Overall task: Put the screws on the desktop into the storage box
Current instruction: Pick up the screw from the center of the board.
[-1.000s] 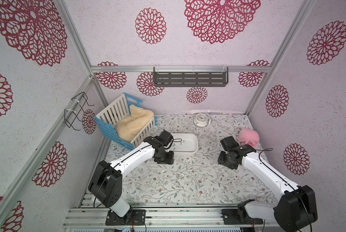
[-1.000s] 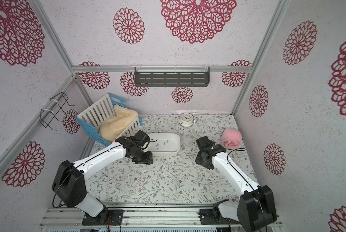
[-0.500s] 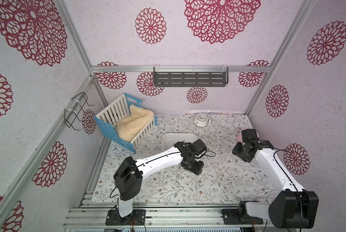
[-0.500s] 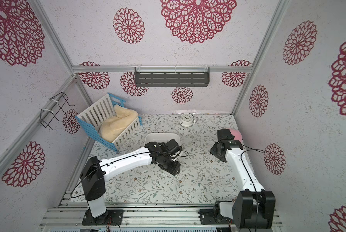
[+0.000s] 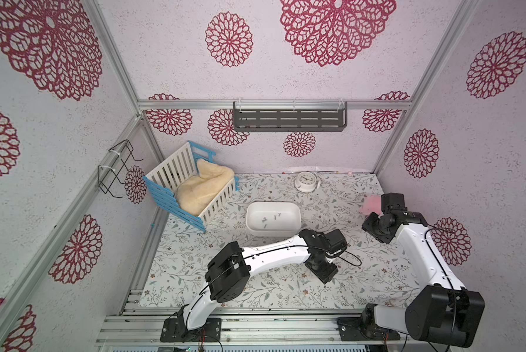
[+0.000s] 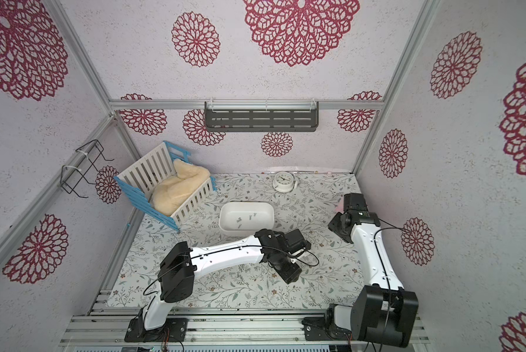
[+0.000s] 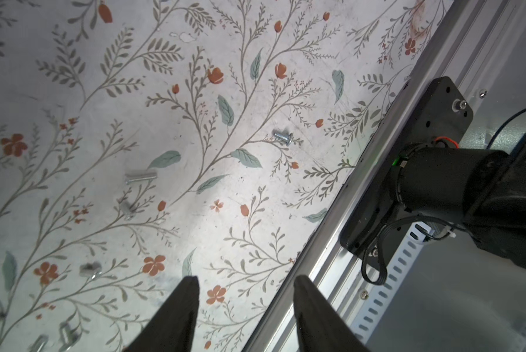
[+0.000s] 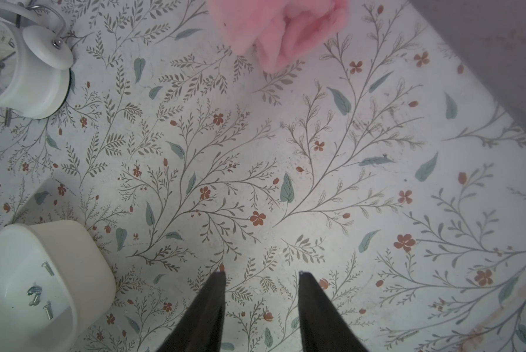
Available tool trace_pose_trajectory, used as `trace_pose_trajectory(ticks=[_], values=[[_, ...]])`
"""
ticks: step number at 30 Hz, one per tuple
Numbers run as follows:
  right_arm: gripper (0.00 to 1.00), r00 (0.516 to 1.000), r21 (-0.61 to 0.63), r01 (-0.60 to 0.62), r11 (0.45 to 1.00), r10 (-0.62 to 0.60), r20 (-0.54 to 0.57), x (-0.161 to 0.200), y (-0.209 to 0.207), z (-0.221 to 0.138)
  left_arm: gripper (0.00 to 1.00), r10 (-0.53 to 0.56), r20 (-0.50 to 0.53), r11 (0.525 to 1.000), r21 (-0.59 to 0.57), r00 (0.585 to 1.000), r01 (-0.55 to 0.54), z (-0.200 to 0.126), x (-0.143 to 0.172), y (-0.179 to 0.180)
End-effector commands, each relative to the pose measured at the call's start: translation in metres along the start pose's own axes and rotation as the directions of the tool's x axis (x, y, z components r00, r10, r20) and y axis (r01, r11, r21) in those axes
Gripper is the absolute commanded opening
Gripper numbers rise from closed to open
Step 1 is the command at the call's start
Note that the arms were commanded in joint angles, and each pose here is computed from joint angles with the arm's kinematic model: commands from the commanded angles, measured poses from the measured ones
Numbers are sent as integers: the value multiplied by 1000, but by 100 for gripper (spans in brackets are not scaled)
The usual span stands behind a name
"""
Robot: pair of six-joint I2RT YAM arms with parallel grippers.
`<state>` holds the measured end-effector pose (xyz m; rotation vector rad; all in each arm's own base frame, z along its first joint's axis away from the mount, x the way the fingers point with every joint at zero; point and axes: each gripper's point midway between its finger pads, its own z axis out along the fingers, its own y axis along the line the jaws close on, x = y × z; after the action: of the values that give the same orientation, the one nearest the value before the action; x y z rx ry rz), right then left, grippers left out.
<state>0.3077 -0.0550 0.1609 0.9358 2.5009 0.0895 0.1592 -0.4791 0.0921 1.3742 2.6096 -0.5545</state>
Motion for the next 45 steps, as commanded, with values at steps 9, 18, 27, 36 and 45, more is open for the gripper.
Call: trace_pose_trajectory(ticks=[9,18,27,36,45], values=[[43,999,-40,29,999,-28,28,-11,7,-4,57,269,43,962,28,962,-271,31,-26,-31],[43,999,-49,33,998,-32,22,-11,8,-3,53,281,16,960,13,960,-281,68,-30,-32],[43,999,-48,35,998,-34,22,-12,7,-4,53,262,20,965,6,965,-262,87,-37,-36],[42,999,-50,34,998,-33,20,-11,7,-3,53,249,5,968,13,968,-249,98,-33,-38],[42,999,-51,35,998,-34,21,-10,6,-3,52,253,7,967,18,967,-254,107,-34,-47]])
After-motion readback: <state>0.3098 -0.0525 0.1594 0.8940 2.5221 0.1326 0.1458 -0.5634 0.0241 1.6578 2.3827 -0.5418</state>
